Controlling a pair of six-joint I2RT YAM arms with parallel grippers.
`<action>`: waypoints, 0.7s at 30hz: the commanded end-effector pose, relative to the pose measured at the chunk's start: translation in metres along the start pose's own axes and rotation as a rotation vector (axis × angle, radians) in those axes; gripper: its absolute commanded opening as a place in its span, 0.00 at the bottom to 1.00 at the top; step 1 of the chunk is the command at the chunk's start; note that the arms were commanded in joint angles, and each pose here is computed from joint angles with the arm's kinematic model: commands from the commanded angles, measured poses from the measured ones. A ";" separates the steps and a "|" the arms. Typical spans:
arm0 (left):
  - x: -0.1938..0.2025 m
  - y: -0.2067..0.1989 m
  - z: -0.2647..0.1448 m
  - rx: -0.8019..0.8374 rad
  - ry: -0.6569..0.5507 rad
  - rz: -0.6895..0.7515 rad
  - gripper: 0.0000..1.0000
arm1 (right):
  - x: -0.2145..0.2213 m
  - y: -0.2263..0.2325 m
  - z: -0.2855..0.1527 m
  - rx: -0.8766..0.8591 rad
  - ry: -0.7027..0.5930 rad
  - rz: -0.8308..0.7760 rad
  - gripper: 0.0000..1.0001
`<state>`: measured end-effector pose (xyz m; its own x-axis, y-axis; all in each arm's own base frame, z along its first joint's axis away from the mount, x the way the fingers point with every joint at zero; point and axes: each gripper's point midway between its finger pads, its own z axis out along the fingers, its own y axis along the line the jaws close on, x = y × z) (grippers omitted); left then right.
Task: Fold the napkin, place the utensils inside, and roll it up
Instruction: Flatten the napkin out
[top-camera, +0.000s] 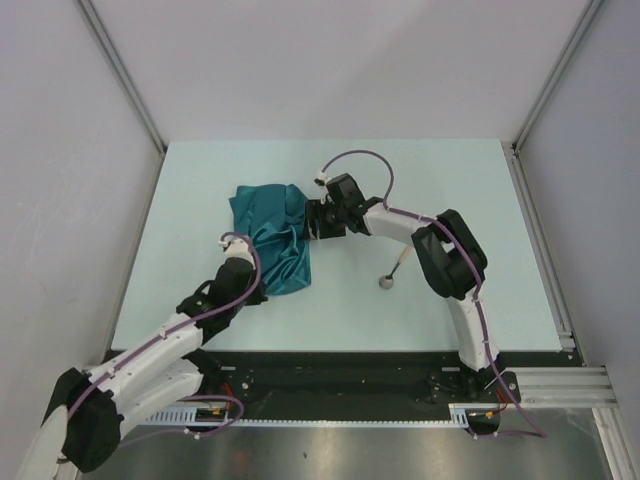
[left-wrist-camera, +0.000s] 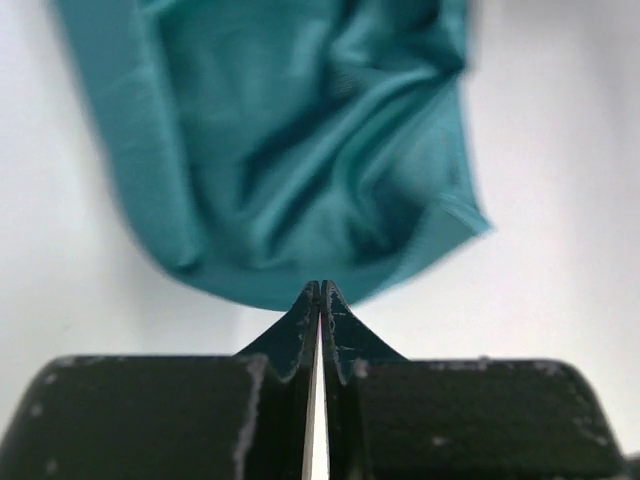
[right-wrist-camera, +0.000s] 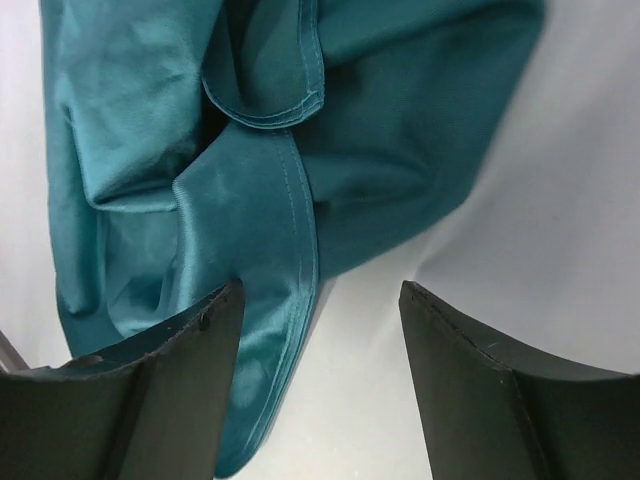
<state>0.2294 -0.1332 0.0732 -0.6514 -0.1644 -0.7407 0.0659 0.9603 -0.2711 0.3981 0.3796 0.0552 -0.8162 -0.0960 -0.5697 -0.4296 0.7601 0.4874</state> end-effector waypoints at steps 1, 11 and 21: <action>-0.001 0.033 0.002 -0.082 0.008 -0.082 0.17 | -0.011 0.024 0.013 -0.108 -0.007 0.016 0.69; -0.025 0.075 0.023 -0.169 -0.052 -0.217 0.78 | 0.003 0.032 0.032 -0.201 0.031 0.067 0.54; -0.029 0.079 0.050 -0.164 0.010 -0.227 0.26 | 0.020 0.024 0.002 -0.209 0.012 0.127 0.00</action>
<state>0.2661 -0.0602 0.0277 -0.6738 -0.3789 -0.6343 -0.2407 0.9243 -0.2963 0.3823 0.4086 0.0274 -0.8858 -0.0573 -0.4606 -0.3871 0.6389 0.6648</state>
